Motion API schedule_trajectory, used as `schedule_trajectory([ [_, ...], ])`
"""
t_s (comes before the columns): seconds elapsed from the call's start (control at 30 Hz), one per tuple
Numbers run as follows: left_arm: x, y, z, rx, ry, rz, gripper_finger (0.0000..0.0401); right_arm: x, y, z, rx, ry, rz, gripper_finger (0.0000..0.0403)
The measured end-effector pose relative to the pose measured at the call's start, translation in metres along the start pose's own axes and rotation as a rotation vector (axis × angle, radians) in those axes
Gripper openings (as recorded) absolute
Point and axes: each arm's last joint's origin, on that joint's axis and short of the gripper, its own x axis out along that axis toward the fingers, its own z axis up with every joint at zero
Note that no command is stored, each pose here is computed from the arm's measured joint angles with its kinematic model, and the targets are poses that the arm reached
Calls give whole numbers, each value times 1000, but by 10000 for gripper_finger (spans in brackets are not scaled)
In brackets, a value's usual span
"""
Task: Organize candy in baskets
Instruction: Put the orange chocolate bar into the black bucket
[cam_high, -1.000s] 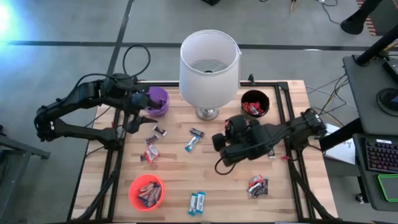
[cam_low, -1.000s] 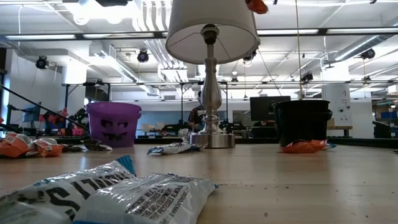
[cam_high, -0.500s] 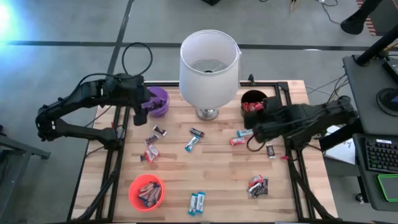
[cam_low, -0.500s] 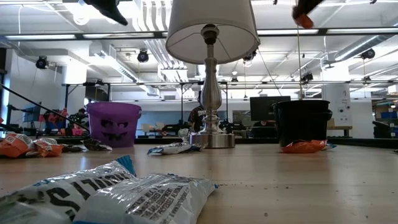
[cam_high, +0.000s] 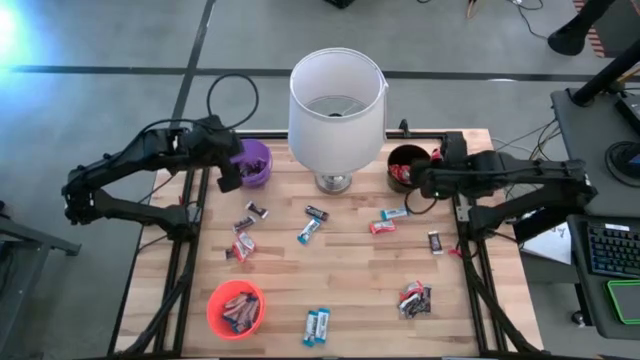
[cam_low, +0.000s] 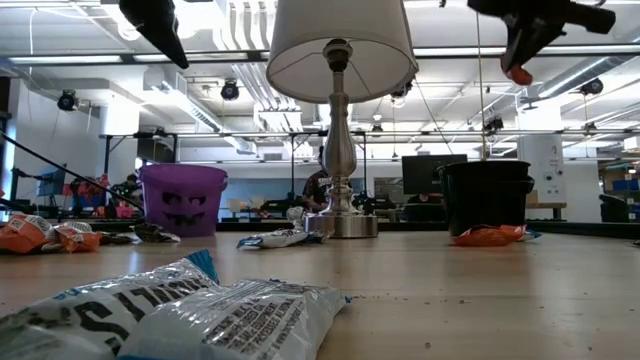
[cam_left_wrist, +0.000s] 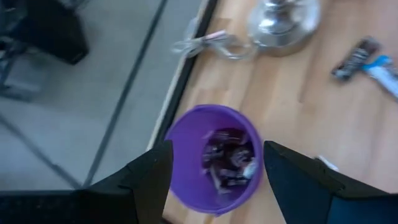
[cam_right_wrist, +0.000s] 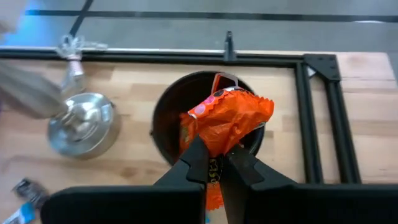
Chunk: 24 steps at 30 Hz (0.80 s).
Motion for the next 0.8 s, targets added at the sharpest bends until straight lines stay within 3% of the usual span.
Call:
schedule_trajectory([
  [0.23, -3, 3, 2, -43, -3, 49, 232, 23, -1, 10, 17, -11, -78, 12],
  [0.5, -3, 3, 2, -37, 1, 48, 232, 48, 8, 23, -34, 27, -31, 12],
  [0.8, -3, 3, -2, -22, 34, 44, 232, 75, 6, 17, -57, 93, -20, 12],
])
